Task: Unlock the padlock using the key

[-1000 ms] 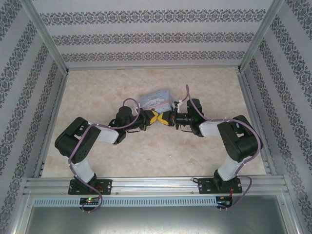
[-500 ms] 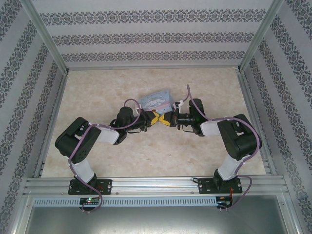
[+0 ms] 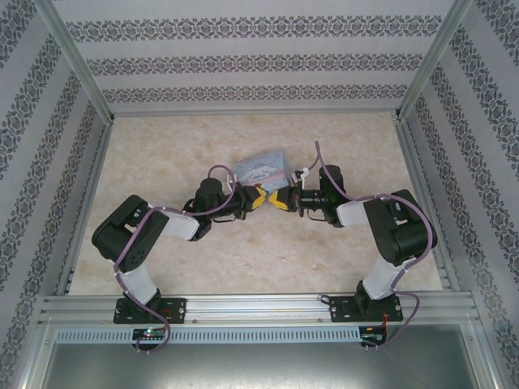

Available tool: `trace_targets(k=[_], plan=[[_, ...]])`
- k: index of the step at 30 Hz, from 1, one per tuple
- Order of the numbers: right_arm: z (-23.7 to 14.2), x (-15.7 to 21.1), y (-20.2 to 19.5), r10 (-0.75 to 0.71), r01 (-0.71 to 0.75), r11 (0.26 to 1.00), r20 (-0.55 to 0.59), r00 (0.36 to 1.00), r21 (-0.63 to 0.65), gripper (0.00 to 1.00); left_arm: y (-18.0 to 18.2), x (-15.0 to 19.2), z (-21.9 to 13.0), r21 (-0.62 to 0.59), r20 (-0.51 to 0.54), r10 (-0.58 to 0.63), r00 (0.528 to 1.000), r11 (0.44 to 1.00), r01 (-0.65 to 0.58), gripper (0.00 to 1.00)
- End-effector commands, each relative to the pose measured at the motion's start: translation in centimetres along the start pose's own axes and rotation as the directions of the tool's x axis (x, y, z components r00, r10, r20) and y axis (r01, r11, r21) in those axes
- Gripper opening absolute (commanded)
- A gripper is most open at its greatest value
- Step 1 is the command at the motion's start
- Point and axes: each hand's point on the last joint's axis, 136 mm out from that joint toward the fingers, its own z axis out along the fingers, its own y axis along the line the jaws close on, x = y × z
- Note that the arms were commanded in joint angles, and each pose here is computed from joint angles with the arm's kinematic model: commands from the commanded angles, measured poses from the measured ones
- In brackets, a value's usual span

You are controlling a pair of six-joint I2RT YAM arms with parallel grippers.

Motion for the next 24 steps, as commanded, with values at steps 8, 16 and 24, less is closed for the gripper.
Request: trace_targets(k=[8, 16, 24], plan=[[-1.7, -3.4, -1.3, -0.018, 0.012, 0.999, 0.167, 0.986, 0.041, 0.00, -2.2, 4.4, -0.2, 0.075, -0.172, 0.081, 0.982, 0.995, -0.069, 0.00], [-1.6, -2.6, -0.5, -0.041, 0.040, 0.999, 0.120, 0.992, 0.015, 0.00, -1.7, 4.1, 0.0, 0.054, -0.158, 0.069, 0.985, 0.997, -0.061, 0.00], [-2.4, -0.4, 0.6, -0.097, 0.098, 0.995, 0.047, 0.994, -0.020, 0.00, -0.3, 3.0, 0.1, 0.005, -0.137, 0.068, 0.988, 0.998, -0.068, 0.00]])
